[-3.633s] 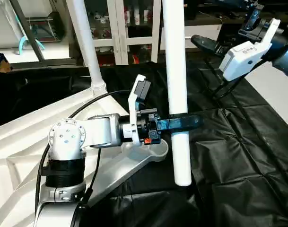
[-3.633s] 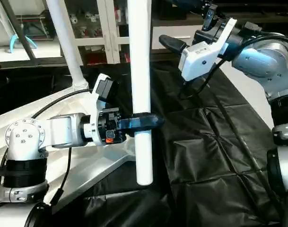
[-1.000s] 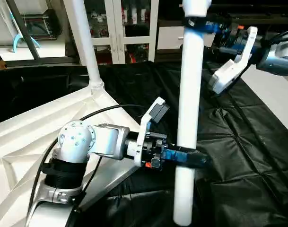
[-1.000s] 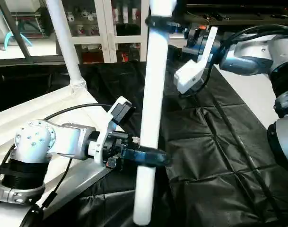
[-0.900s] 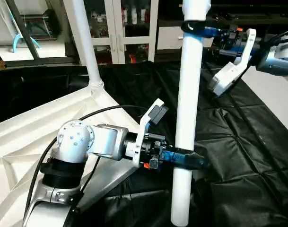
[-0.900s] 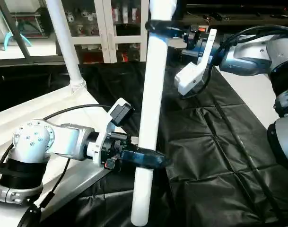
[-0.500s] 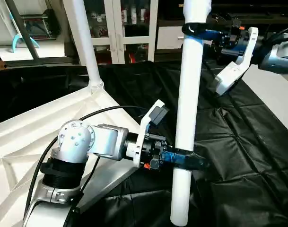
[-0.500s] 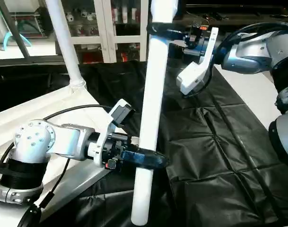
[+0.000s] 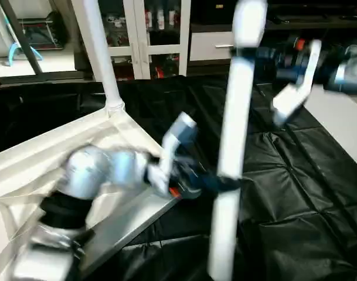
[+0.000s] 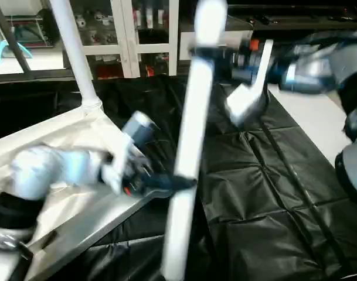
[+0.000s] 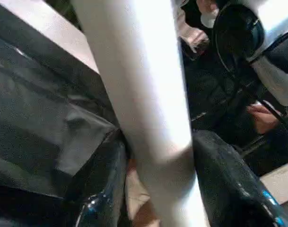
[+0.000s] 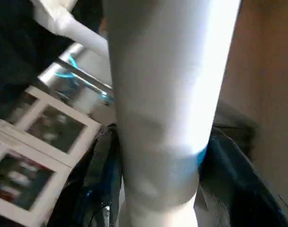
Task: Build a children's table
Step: Insert table leg to table base
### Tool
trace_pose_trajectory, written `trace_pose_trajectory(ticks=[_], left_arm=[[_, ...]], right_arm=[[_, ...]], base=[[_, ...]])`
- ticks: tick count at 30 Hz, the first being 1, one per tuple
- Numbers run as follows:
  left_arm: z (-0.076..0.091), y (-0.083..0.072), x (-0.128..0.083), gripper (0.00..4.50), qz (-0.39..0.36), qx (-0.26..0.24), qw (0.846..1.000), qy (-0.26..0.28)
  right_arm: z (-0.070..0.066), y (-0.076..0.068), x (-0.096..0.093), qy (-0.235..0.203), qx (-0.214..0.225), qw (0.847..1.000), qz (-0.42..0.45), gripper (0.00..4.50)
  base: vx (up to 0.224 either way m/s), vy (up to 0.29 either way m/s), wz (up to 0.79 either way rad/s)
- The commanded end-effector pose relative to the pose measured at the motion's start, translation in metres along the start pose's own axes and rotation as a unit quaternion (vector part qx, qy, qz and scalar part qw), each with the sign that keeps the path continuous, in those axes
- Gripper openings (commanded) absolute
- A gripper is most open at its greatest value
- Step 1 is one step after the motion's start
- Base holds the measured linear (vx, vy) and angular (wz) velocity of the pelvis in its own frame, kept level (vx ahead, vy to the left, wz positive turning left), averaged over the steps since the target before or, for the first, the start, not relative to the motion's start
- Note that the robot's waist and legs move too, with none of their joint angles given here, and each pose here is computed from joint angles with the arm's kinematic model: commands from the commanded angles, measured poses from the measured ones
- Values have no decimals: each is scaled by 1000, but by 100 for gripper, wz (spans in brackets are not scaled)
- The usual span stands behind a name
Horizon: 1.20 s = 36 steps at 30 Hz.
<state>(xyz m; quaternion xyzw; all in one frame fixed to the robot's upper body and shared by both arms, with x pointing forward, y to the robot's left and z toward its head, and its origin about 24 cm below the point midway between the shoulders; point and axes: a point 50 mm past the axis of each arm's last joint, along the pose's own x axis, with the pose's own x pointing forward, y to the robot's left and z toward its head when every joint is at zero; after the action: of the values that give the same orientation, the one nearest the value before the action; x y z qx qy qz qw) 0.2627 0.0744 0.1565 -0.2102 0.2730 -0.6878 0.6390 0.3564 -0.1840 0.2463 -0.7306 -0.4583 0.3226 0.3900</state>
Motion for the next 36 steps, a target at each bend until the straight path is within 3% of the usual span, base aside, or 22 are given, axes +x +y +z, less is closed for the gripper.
trace_pose_trajectory(ticks=[1,7,12,15,16,19,20,22,25,28,32,35,36], left_arm=[[7,-3,-4,265,-8,27,1000,-7],[9,0,-17,309,-5,64,998,0],[11,23,-45,311,72,96,993,3],[27,43,-80,311,168,113,978,-44],[27,43,-80,311,168,113,978,-44],[60,53,-125,311,295,151,926,-179],[71,53,-140,311,337,165,898,-229],[76,54,-150,311,364,171,878,-259],[79,56,-162,311,399,183,851,-289],[79,59,-163,311,405,196,842,-299],[84,67,-161,311,437,208,815,-319],[89,68,-161,311,459,222,795,-328],[89,68,-161,311,459,222,795,-328]], right_arm=[[-1,-1,-5,-1,-1,1000,5,185],[3,6,-9,-6,11,1000,12,185],[9,12,-15,-14,34,999,16,185],[14,13,-26,-15,63,998,6,185],[14,13,-26,-15,63,998,6,185],[7,9,-51,62,136,988,-37,185],[7,10,-62,85,159,982,-50,185],[8,11,-71,100,177,977,-60,184],[13,16,-86,125,209,966,-85,184],[24,33,-100,149,246,955,-68,184],[32,59,-116,230,302,924,-41,184],[26,59,-125,300,333,889,-95,184],[26,59,-125,300,333,889,-95,184]], base=[[0,0,0],[0,0,0],[0,0,0],[0,0,0],[0,0,0],[0,0,0],[0,0,0],[0,0,0],[0,0,0],[0,0,0],[0,0,0],[0,0,0],[0,0,0]])
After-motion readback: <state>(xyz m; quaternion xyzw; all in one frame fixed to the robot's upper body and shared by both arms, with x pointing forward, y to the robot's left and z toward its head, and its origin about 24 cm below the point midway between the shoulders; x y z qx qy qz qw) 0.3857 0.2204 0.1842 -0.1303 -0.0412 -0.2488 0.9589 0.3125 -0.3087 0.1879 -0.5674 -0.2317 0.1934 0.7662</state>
